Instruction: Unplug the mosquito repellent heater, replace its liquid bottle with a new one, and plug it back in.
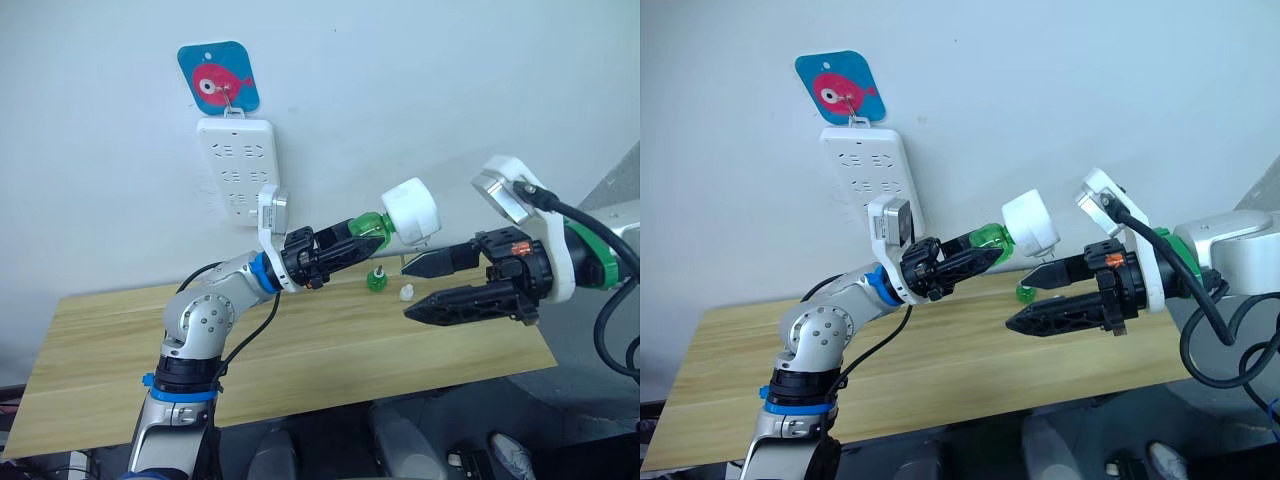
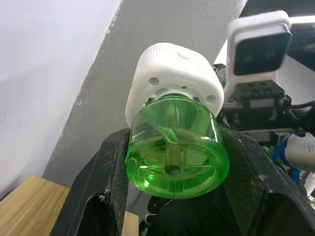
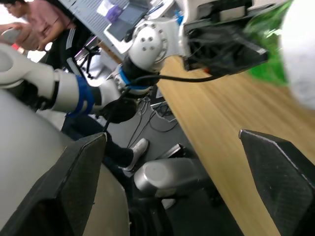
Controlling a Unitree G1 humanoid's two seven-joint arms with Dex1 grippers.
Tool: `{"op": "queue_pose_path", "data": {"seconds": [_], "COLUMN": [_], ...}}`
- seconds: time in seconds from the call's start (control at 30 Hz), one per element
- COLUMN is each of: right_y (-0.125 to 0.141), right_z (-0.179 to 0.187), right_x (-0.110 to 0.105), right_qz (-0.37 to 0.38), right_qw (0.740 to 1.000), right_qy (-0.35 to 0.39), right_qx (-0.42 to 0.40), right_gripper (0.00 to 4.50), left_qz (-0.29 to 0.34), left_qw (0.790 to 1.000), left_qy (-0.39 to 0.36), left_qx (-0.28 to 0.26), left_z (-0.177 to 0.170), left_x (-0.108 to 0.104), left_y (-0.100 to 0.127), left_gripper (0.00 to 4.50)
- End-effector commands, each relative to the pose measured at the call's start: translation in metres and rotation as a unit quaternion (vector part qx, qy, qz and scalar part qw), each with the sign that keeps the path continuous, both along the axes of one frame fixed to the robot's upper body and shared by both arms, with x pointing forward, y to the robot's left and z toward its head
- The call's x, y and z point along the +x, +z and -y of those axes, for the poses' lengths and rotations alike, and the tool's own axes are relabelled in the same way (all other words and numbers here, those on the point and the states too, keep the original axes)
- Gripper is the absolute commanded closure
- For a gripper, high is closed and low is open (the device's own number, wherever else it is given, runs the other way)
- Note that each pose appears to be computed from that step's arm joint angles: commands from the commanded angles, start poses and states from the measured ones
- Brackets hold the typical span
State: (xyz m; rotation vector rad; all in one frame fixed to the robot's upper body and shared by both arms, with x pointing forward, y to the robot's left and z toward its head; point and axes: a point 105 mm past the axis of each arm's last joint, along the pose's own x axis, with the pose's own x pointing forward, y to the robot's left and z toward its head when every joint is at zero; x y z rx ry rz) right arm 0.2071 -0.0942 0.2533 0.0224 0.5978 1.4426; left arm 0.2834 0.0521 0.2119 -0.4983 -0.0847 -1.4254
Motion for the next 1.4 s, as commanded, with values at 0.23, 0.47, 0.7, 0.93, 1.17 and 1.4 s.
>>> {"op": "queue_pose_path", "data": {"seconds": [0.23,0.47,0.7,0.93,1.17,1.4], "right_y": [0.03,0.017,-0.02,-0.017,-0.002,0.002], "right_z": [0.019,0.066,0.073,0.04,0.017,0.006], "right_x": [0.0,0.041,0.079,0.08,0.053,0.033], "right_qz": [0.083,0.172,0.252,0.252,0.207,0.177], "right_qw": [0.995,0.966,0.941,0.958,0.976,0.983], "right_qy": [-0.044,-0.188,-0.197,-0.129,-0.068,-0.038], "right_qx": [0.03,-0.044,-0.11,-0.057,-0.004,0.013], "right_gripper": [1.52,4.11,4.5,4.5,4.5,4.5], "left_qz": [0.02,0.016,0.0,-0.014,-0.018,-0.017], "left_qw": [1.0,0.998,0.993,0.991,0.994,0.996], "left_qy": [-0.022,-0.062,-0.115,-0.126,-0.104,-0.081], "left_qx": [-0.006,0.021,0.031,0.039,0.038,0.029], "left_z": [-0.004,-0.013,-0.013,-0.014,-0.015,-0.015], "left_x": [-0.005,-0.011,-0.022,-0.025,-0.02,-0.012], "left_y": [0.016,0.019,0.022,0.02,0.019,0.019], "left_gripper": [2.22,2.22,2.22,2.22,2.22,2.22]}}
